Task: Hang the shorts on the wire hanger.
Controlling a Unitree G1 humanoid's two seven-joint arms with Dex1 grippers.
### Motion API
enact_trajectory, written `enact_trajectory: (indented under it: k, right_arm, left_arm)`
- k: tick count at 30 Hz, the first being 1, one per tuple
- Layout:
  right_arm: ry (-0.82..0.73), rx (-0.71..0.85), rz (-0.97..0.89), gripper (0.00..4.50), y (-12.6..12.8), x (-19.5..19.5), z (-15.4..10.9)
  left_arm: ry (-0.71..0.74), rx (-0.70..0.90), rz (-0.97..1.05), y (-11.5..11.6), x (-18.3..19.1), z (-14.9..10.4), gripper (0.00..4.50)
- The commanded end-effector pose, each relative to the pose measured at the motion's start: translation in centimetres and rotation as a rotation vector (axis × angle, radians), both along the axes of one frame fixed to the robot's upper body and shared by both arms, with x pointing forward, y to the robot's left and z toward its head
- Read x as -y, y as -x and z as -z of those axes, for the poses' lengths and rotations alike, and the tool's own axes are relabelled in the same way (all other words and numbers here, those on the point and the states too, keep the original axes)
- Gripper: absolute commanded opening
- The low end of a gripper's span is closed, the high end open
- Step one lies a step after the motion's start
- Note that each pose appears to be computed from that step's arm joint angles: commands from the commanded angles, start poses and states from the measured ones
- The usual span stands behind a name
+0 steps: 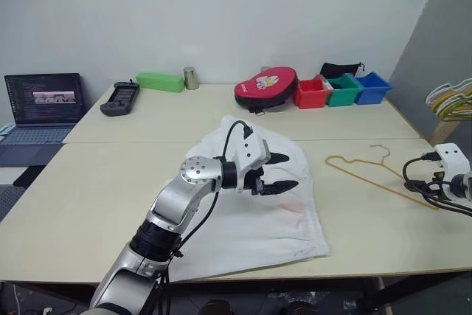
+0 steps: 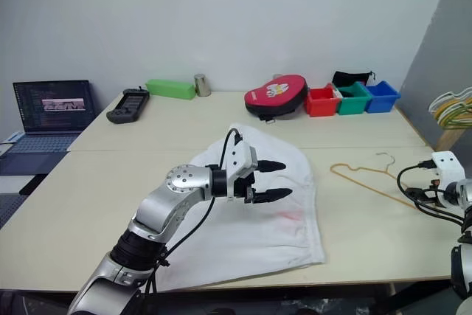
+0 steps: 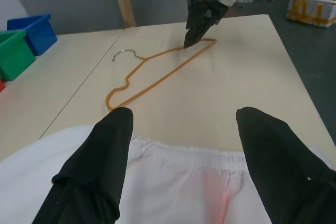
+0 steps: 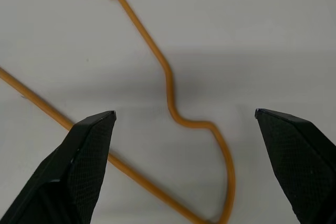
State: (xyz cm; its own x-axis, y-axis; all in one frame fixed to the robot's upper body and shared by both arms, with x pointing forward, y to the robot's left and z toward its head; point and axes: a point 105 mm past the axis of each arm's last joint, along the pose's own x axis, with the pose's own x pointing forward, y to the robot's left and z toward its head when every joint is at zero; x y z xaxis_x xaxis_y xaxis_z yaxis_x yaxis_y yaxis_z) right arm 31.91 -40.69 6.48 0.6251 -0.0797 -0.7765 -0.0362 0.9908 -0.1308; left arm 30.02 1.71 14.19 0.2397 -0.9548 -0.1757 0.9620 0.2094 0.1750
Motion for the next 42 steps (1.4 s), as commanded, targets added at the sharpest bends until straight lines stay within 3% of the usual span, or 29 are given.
enact_trajectory:
  k: [1, 12, 16, 25, 32, 36, 42]
  right_arm:
    - [0.014, 0.014, 0.027, 4.5, 0.1, 0.8, -0.5]
    - [-0.17, -0.028, 0.187, 4.5, 1.6, 0.5, 1.3]
    - [-0.169, -0.044, 0.188, 3.98, 2.1, 0.7, 1.7]
    - [-0.206, -0.096, 0.146, 1.53, 2.5, -0.5, 2.7]
    - [-0.231, -0.137, 0.137, 0.03, 3.7, -0.7, 3.7]
    - [-0.281, -0.175, 0.141, 0.03, 4.6, -1.5, 4.2]
    - [-0.325, -0.217, 0.027, 0.03, 6.9, -6.2, 3.3]
  left_arm:
    - [0.02, 0.051, 0.01, 0.4, 0.2, -1.5, 3.36]
    - [0.015, 0.03, 0.015, 1.6, 0.3, -1.0, 3.36]
    - [0.014, 0.032, 0.01, 1.5, 0.3, -1.0, 3.38]
    - [0.009, 0.044, 0.011, 1.2, 0.3, -1.1, 3.38]
    - [0.005, 0.056, 0.011, 0.8, 0.3, -1.1, 3.38]
    - [0.004, 0.058, 0.011, 0.7, 0.3, -1.1, 3.38]
    - [-0.008, 0.04, 0.023, 1.2, 0.0, -0.5, 3.38]
